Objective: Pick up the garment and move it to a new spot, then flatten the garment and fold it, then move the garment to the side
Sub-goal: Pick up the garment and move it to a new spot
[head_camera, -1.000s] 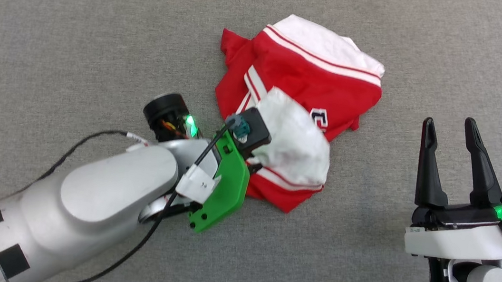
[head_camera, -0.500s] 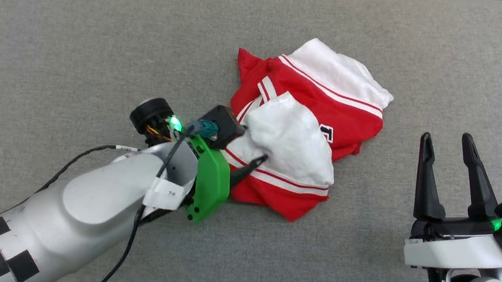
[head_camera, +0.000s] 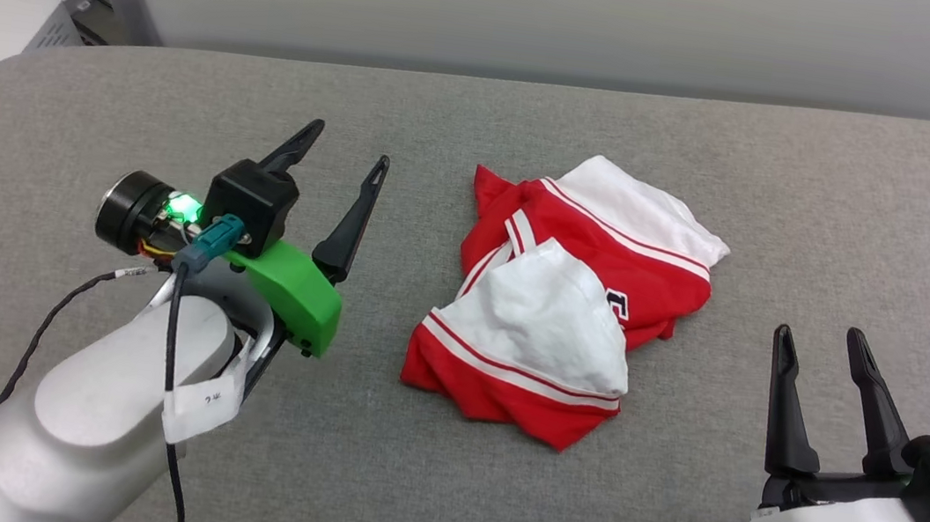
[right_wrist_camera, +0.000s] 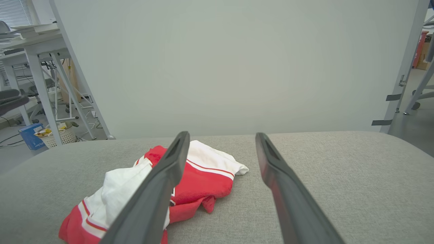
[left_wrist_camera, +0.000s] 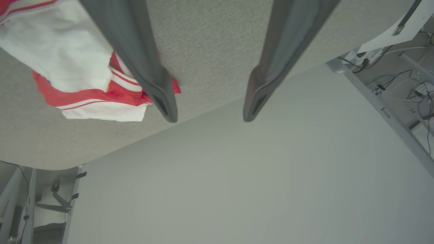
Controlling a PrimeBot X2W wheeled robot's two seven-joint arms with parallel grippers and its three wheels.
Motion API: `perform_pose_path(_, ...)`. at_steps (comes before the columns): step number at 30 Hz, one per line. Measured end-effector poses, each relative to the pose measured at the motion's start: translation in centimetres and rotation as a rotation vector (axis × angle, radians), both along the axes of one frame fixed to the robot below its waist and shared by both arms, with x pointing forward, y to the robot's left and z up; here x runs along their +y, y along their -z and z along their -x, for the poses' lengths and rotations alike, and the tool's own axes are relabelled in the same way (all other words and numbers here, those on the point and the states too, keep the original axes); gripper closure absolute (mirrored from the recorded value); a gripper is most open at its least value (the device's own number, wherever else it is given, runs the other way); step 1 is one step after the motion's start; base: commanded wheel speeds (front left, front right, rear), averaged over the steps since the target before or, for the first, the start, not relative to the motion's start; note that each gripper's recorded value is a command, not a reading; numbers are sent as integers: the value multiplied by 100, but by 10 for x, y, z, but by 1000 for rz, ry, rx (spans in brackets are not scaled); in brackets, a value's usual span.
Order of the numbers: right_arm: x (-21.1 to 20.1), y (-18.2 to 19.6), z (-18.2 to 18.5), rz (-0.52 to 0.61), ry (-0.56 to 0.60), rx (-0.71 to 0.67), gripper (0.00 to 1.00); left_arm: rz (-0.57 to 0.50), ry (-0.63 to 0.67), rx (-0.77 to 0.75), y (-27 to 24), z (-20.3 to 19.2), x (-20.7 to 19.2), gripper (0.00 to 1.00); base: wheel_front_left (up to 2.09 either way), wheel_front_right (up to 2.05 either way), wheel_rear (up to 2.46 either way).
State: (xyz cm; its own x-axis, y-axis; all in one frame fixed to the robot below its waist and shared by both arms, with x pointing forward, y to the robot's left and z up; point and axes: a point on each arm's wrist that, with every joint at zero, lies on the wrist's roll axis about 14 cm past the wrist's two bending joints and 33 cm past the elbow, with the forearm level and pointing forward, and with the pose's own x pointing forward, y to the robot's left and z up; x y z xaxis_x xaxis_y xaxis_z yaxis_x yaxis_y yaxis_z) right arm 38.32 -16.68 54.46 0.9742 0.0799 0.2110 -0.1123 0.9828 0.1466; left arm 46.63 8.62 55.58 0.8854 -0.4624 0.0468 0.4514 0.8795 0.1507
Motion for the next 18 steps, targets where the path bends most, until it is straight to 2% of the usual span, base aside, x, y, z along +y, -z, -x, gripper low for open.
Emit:
perform_pose_path(7,13,-8,2,-1,-39,-25,0,88,-292,-134,-31,26,68,0,0,0,0)
perform_pose_path(8,17,-13,6,6,-51,-37,0,99,-381,-146,-26,46,91,0,0,0,0)
perform_pose_path(13,23,-15,13,16,-67,-45,0,143,-489,-144,-15,76,116,0,0,0,0)
perform_pose_path(18,23,-14,17,17,-68,-43,0,174,-471,-111,1,98,112,0,0,0,0)
